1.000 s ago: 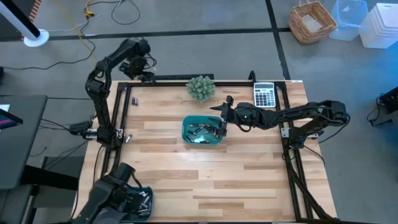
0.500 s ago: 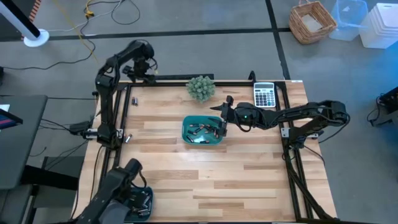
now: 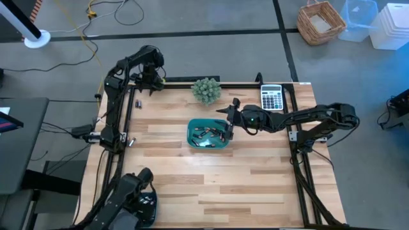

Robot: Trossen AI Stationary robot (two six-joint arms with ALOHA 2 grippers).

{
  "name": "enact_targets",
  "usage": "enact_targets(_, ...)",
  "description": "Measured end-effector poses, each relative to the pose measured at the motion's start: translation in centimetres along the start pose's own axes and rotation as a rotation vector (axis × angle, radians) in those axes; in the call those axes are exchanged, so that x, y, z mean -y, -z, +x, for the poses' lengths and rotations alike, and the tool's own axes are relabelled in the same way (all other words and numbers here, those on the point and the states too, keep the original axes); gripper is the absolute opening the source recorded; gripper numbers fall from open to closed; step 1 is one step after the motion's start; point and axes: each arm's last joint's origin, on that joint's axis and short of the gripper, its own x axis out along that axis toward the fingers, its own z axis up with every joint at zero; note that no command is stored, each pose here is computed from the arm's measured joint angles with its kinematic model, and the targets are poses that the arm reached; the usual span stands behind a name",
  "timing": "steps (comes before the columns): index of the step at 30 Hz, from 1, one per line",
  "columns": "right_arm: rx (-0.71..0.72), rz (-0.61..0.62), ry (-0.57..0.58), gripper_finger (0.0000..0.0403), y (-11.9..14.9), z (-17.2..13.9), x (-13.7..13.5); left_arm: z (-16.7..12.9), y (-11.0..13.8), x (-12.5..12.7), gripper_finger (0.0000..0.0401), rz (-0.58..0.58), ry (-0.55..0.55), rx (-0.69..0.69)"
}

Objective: Sort batteries
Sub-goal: Put the silver battery into the blue bin

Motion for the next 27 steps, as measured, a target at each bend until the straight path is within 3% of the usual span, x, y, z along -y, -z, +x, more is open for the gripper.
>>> enact_targets(5, -0.019, -0.008, -0.004, 0.024, 0.2, 0.0, 0.0, -1.2, 0.8, 1.2, 0.0254, 0.058, -0.064, 0.058)
enact_targets(10, -0.025, -0.015, -0.003, 0.024, 0.3, 0.0, 0.0, -6.2, 3.4, 2.7, 0.0254, 0.102, -0.069, 0.363)
enact_targets(15, -0.025, -0.015, 0.001, 0.024, 0.3, 0.0, 0.1, -9.8, 8.2, 3.2, 0.0254, 0.105, -0.038, 0.616)
enact_targets(20, -0.025, -0.013, 0.001, 0.024, 0.3, 0.0, 0.1, -7.8, 13.1, 3.2, 0.0245, 0.023, -0.06, 0.781)
enact_targets(27, -0.025, -0.011, 0.002, 0.024, 0.3, 0.0, 0.2, -2.1, 21.1, 4.0, 0.0228, -0.141, 0.105, 1.192)
